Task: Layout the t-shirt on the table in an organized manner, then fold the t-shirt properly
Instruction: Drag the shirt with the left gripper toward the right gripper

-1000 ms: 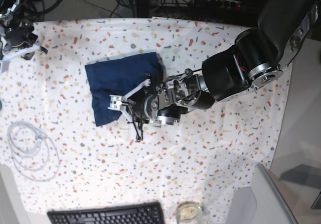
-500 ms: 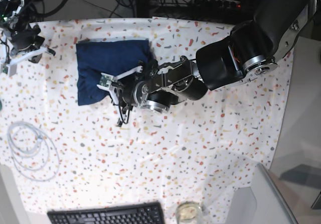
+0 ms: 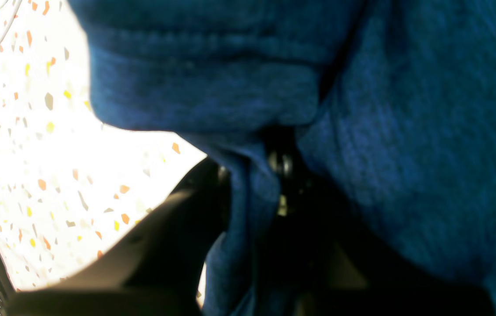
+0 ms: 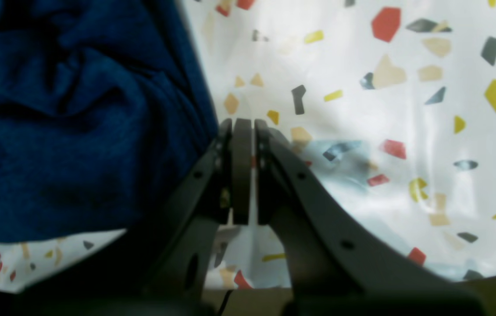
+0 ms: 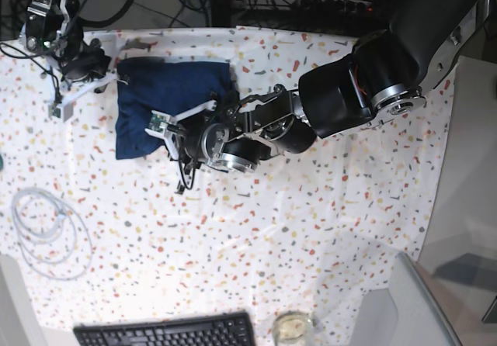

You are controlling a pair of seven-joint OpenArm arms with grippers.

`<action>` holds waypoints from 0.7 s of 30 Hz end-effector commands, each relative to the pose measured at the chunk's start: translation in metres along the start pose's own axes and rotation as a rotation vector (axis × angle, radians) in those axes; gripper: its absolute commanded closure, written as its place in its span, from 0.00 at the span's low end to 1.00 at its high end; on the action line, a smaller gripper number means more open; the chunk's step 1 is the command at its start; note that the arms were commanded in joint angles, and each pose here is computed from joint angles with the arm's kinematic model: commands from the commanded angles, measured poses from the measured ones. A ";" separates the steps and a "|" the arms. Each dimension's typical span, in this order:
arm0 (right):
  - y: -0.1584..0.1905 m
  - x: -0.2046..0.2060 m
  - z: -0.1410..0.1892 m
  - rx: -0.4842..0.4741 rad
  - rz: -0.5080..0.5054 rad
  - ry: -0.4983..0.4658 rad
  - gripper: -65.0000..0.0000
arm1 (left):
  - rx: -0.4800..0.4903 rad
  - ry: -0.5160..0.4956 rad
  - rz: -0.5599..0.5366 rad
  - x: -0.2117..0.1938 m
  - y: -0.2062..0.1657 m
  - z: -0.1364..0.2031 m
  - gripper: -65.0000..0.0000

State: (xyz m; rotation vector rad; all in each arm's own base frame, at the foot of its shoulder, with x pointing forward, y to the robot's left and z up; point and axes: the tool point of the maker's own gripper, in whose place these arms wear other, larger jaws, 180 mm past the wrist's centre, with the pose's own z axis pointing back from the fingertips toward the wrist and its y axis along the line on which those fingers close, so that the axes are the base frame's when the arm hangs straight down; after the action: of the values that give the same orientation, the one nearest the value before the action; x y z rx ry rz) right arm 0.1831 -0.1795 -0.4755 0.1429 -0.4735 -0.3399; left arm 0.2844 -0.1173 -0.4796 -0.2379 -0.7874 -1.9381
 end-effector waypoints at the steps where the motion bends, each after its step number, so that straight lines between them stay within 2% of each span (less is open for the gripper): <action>1: 0.003 0.011 0.002 0.006 0.005 -0.036 0.98 | -0.011 0.011 -0.015 0.000 0.003 0.001 1.00; 8: 0.006 0.011 0.001 0.010 0.008 -0.032 0.98 | -0.003 0.012 -0.020 0.000 0.008 0.002 1.00; 9: 0.006 0.011 0.001 0.010 0.008 -0.032 0.98 | -0.003 0.012 -0.020 0.000 0.008 0.002 0.97; 13: 0.005 0.010 0.001 0.010 0.008 -0.029 0.98 | 0.009 0.022 -0.030 -0.002 0.016 0.004 0.67; 16: 0.005 0.010 0.001 0.008 0.007 -0.029 0.98 | 0.022 0.076 -0.040 -0.011 0.025 0.007 0.53; 21: 0.006 0.011 0.001 0.010 0.006 -0.031 0.98 | 0.042 0.088 -0.059 -0.009 0.040 0.010 0.34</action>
State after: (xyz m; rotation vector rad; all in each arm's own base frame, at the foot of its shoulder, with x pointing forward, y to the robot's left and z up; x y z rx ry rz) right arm 0.1875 -0.1731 -0.4748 0.1543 -0.4760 -0.3309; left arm 0.3098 -0.1199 -0.4654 -0.1509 -0.7937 -1.9497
